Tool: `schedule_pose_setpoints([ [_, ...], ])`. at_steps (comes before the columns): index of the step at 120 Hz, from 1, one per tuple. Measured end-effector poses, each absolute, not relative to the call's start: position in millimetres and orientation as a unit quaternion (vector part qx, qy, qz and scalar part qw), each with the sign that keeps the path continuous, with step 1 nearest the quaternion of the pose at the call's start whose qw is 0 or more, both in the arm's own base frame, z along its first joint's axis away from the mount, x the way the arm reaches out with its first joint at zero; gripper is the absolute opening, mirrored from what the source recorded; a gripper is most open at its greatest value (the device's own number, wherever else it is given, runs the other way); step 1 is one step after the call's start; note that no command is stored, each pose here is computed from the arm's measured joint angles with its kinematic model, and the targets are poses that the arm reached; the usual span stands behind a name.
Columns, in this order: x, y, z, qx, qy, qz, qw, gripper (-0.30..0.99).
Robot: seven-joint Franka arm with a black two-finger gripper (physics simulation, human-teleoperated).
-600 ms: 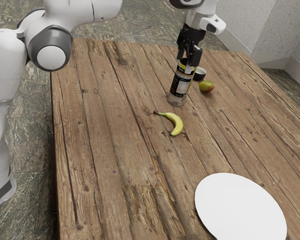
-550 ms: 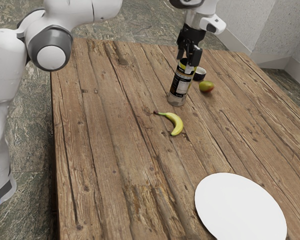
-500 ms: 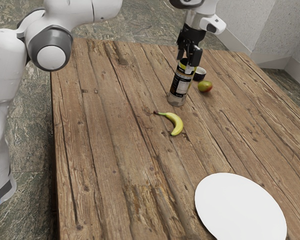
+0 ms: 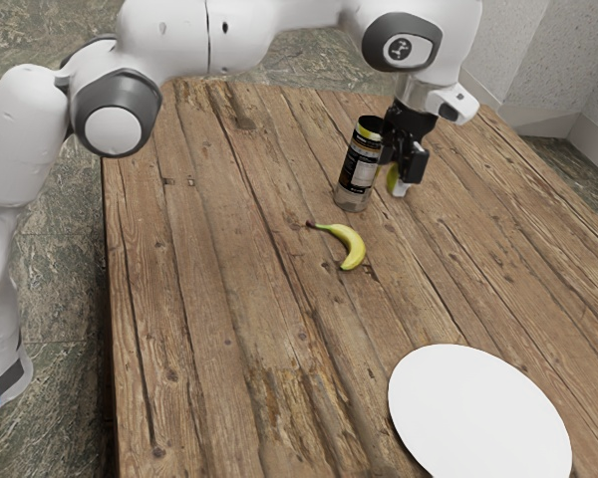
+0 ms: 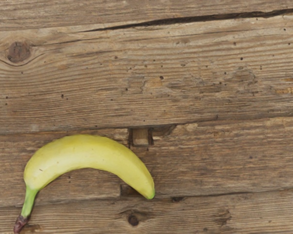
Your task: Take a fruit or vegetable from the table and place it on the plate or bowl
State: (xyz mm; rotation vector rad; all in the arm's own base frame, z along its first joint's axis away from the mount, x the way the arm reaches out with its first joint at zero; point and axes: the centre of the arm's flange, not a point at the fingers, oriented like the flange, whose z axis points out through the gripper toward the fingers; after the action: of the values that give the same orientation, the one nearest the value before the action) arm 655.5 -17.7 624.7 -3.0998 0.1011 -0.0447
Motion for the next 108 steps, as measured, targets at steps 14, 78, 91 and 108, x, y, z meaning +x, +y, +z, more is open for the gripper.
schedule_pose_setpoints([
  [14, 659, 3, 626, -0.996, 0.081, -0.024, 0.017, 0.69],
  [78, 692, -7, 565, -0.928, 0.37, -0.011, 0.033, 0.69],
  [91, 694, 11, 556, -0.92, 0.391, -0.006, 0.034, 0.69],
  [108, 677, 24, 528, -0.903, 0.428, 0.021, 0.027, 0.69],
])
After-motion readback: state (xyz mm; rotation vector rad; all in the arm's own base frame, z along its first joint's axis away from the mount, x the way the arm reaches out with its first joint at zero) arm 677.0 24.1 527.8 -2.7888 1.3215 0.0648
